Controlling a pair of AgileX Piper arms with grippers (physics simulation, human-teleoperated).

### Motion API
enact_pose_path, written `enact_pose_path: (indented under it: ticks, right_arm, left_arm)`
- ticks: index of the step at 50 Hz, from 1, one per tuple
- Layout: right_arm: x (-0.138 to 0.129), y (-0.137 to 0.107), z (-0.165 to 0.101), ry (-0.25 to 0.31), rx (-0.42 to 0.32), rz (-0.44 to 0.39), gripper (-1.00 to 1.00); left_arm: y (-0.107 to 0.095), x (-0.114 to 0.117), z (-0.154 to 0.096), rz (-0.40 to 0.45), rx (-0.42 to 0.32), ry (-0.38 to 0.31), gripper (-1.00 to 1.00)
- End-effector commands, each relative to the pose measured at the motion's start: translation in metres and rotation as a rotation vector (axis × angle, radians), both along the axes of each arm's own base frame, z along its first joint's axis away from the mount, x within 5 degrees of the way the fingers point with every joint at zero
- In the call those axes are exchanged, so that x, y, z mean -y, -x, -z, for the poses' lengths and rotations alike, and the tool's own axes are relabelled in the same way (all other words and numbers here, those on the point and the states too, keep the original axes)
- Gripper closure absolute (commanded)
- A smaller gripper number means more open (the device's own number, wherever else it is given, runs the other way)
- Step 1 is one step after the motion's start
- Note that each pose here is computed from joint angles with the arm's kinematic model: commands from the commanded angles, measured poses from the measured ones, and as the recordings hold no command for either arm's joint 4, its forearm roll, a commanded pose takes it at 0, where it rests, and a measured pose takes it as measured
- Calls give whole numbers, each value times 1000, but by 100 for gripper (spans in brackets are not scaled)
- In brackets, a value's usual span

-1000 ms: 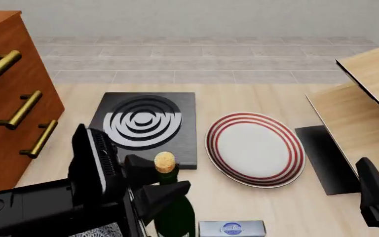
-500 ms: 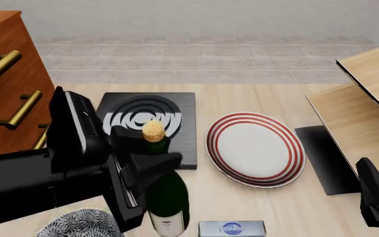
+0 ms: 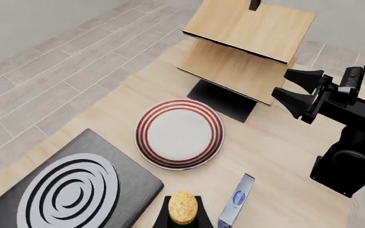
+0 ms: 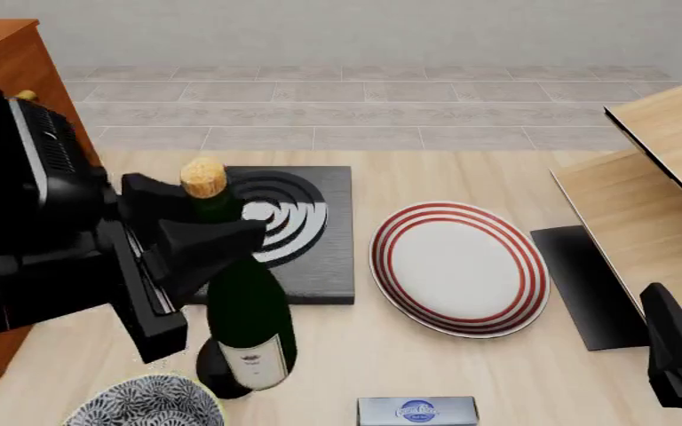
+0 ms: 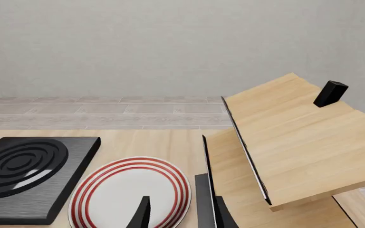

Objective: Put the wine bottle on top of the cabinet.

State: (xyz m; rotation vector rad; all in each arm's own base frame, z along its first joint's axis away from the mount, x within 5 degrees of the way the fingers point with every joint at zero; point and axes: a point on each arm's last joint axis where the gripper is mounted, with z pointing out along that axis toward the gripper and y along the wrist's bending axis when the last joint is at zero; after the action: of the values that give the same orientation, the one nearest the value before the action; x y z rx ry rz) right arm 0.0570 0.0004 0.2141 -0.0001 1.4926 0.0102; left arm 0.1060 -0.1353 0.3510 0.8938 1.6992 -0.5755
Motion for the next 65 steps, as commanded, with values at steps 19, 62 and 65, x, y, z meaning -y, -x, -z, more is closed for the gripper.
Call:
enact_pose_path:
  ticks: [19,62,65]
  right_arm:
    - [0,0,0,0,0,0,-100]
    - [0,0,0,0,0,0,-100]
    - [0,0,0,0,0,0,-100]
  left_arm:
    - [24,-72,-39,-247,61,48,100]
    - [68,-118,-49,-456,120,5,100]
    - [69,-119,-49,-467,125,-2,100]
